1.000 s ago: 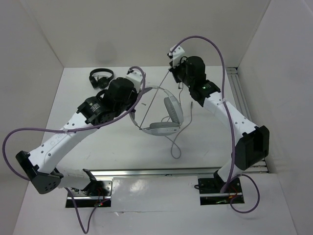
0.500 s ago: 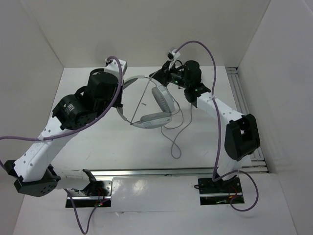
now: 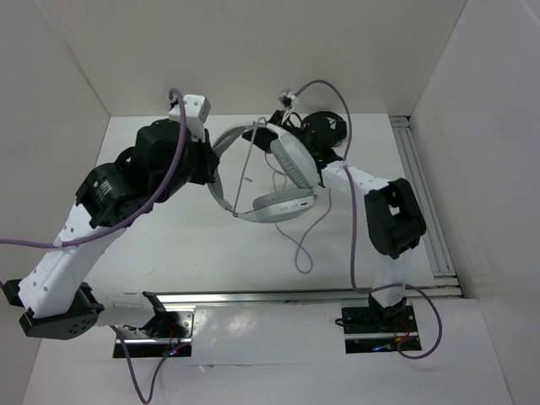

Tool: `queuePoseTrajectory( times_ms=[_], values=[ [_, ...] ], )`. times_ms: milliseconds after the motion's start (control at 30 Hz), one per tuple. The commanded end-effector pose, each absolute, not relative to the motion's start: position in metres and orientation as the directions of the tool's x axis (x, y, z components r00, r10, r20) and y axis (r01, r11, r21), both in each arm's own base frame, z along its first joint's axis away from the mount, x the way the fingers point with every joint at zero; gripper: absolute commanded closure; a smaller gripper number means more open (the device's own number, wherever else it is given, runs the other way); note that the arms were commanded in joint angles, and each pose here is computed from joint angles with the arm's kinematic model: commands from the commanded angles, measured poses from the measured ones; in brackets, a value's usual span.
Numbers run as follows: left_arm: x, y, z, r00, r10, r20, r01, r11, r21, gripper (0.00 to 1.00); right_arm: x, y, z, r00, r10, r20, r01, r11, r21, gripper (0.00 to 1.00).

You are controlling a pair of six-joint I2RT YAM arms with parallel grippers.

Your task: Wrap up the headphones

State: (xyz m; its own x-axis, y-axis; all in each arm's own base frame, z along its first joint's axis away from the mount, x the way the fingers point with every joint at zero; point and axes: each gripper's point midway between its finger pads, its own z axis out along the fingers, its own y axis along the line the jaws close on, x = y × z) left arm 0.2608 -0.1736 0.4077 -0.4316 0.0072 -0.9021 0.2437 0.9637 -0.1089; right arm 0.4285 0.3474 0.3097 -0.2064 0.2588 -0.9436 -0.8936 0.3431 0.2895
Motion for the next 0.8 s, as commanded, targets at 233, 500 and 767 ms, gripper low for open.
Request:
queuePoseTrajectory(
  times_ms=[233,500,767],
  values=[
    [0.296,-0.175,0.542,-0.130,-0.490,-0.862,0.174,0.845,-0.506,1.00,0.385,0.420,0.217,-0.502,0.341,-0.795,-0.838,0.037,0.545,0.92],
    [0.414,-0.107,0.489,-0.208,-0.473,-0.856,-0.099,0.881,-0.463,1.00,0.320,0.406,0.192,-0.527,0.312,-0.791,-0.820,0.059,0.569,1.00],
    [0.475,-0.017,0.390,-0.297,-0.487,-0.821,-0.423,0.838,-0.345,1.00,0.228,0.399,0.188,-0.434,0.095,-0.896,-0.875,0.193,0.444,1.00]
  ],
)
